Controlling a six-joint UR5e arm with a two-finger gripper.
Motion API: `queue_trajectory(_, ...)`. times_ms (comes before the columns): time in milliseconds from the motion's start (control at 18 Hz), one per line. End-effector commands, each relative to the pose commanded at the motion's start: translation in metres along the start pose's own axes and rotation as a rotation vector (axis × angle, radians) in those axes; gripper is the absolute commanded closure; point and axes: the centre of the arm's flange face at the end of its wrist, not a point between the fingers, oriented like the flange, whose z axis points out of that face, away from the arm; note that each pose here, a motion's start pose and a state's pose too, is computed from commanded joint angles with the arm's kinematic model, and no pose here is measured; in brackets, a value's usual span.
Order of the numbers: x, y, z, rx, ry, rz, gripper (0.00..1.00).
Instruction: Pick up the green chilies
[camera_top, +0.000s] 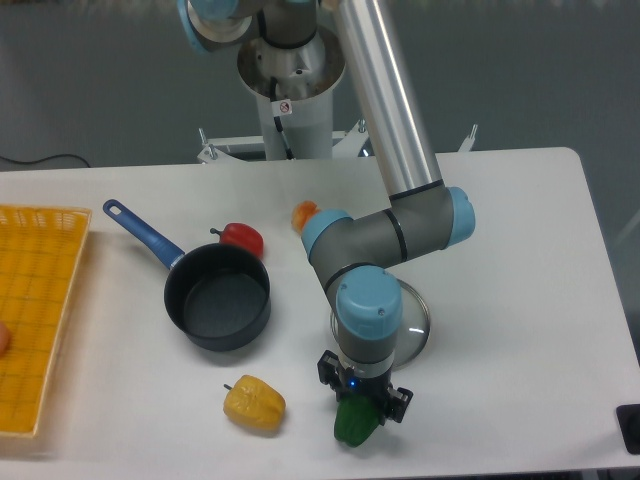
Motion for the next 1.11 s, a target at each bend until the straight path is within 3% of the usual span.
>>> queue_trajectory(1111,0.026,0.016,-0.075,0.016,0.014,0.162,0.43)
